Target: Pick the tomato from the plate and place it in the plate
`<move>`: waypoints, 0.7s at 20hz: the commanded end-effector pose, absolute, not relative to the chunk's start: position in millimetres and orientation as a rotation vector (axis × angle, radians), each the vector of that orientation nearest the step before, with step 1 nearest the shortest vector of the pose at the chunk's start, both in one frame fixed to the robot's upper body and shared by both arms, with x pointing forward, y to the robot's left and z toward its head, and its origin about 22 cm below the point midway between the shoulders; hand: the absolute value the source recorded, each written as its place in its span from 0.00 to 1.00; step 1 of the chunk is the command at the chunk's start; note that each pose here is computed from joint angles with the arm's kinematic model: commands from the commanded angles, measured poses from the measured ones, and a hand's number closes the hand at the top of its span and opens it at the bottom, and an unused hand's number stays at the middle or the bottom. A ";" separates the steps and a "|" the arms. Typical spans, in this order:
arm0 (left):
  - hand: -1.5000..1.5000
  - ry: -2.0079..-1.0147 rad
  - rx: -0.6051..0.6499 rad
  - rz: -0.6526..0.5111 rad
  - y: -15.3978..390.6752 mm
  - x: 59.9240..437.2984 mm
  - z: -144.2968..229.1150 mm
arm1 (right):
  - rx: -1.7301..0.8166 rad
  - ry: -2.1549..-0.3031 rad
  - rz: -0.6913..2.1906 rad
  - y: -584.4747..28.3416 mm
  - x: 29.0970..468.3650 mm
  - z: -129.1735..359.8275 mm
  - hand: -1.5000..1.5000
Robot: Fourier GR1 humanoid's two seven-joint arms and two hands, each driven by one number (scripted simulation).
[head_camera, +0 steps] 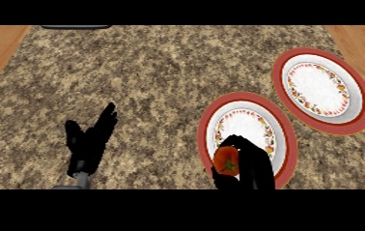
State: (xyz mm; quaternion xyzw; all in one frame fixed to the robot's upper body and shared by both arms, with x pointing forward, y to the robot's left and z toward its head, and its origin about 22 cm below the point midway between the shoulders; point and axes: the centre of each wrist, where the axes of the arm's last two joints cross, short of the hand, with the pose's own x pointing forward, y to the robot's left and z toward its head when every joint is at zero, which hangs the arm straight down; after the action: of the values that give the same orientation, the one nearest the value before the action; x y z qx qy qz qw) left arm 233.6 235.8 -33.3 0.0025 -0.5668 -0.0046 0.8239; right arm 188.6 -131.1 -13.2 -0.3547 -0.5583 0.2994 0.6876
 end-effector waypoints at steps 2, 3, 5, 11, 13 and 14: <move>0.50 -1.183 0.001 -0.004 220.3 247.3 -23.5 | -0.860 -1.294 0.670 -135.3 192.7 -20.6 1.00; 0.50 -1.195 0.013 -0.014 264.4 222.5 -43.3 | -0.888 -1.313 0.667 -149.1 172.8 -14.8 1.00; 0.50 -1.195 -0.002 -0.017 227.9 218.5 -28.6 | -0.912 -1.349 0.670 -121.7 196.7 -13.9 1.00; 0.50 -1.184 -0.002 -0.010 240.7 229.1 -37.1 | -0.852 -1.412 0.918 -91.1 171.6 15.8 1.00; 0.50 -1.189 0.006 -0.008 233.7 235.2 -33.8 | -0.893 -1.566 0.825 -97.7 178.8 32.8 1.00; 0.50 -1.182 -0.014 0.002 229.1 220.6 -30.7 | -0.938 -1.611 0.760 -83.7 186.2 56.4 1.00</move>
State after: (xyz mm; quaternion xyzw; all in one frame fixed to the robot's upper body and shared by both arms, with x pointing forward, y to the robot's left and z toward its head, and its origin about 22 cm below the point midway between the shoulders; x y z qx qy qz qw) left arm 231.9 237.1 -31.8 -0.0002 -0.5667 -0.0028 0.8239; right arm 181.4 -96.3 25.3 -0.3784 -0.6254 0.3557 0.5823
